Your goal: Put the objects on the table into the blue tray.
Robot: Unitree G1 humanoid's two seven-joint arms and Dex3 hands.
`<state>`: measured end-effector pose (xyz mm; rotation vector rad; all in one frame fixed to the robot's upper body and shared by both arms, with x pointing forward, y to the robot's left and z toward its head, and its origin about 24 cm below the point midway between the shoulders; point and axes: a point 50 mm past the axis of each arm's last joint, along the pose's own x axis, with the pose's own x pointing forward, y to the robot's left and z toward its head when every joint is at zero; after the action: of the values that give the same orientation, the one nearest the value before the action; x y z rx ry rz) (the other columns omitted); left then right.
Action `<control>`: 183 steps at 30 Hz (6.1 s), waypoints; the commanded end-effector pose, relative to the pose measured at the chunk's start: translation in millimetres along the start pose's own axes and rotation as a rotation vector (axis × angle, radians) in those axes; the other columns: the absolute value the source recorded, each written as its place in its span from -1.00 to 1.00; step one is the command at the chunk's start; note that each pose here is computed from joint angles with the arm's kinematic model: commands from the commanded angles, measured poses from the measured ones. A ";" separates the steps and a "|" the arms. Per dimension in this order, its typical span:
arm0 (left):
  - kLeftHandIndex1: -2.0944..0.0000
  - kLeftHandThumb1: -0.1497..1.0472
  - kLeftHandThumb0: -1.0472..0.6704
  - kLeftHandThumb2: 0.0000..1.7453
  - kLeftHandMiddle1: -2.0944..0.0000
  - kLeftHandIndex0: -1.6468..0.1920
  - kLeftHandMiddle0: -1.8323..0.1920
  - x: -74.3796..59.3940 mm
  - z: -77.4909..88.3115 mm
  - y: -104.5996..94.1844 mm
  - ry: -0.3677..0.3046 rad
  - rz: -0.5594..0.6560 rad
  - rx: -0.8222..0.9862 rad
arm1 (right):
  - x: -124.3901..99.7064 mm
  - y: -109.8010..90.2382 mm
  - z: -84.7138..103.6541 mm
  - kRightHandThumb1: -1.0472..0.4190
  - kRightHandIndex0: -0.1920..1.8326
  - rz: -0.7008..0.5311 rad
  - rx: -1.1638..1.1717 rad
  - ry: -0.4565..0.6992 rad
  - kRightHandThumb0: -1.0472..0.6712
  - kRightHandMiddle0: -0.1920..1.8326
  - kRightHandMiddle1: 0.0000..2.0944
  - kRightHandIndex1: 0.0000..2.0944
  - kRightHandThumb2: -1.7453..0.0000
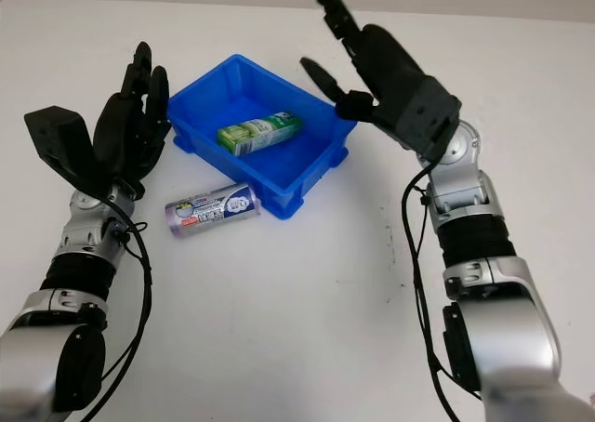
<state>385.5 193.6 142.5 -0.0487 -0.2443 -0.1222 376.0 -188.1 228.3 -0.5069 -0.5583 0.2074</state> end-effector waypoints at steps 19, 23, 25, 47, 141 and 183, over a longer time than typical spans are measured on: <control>0.96 1.00 -0.65 -0.41 0.95 0.96 0.96 -4.2 13.7 15.4 -0.032 -0.016 0.219 | -80.0 -27.6 -63.1 -1.00 -1.00 -0.289 0.221 0.390 -0.64 -1.00 -1.00 -1.00 0.13; 0.92 1.00 -0.66 -0.42 0.92 0.85 0.86 -14.1 39.4 20.0 -0.094 -0.074 0.571 | -83.3 -22.8 -61.9 -1.00 -1.00 -0.295 0.230 0.395 -0.63 -1.00 -1.00 -1.00 0.12; 0.91 1.00 -0.72 -0.48 0.92 0.81 0.80 -25.6 55.8 23.5 -0.112 -0.099 0.752 | -84.0 -20.4 -61.3 -1.00 -1.00 -0.298 0.243 0.395 -0.63 -1.00 -1.00 -1.00 0.12; 0.94 1.00 -0.87 -0.88 0.94 0.70 0.74 -114.3 109.6 -2.1 0.061 -0.212 1.330 | -78.4 -5.9 -62.0 -1.00 -1.00 -0.293 0.292 0.415 -0.62 -1.00 -1.00 -1.00 0.12; -0.71 0.98 -0.44 -0.94 -1.00 0.70 -0.27 -79.9 49.3 -68.5 -0.031 -0.392 1.762 | -81.6 -10.3 -58.8 -1.00 -1.00 -0.337 0.324 0.385 -0.60 -1.00 -1.00 -1.00 0.18; -0.99 1.00 -0.20 -0.89 -1.00 0.30 0.02 -18.5 139.5 -37.0 -0.473 -0.215 0.867 | -78.0 -9.0 -62.7 -1.00 -1.00 -0.316 0.342 0.385 -0.60 -1.00 -1.00 -1.00 0.20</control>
<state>328.1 171.9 262.3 0.8201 -0.7054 -0.2298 345.2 -245.5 147.8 -0.1177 -0.1983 -0.0961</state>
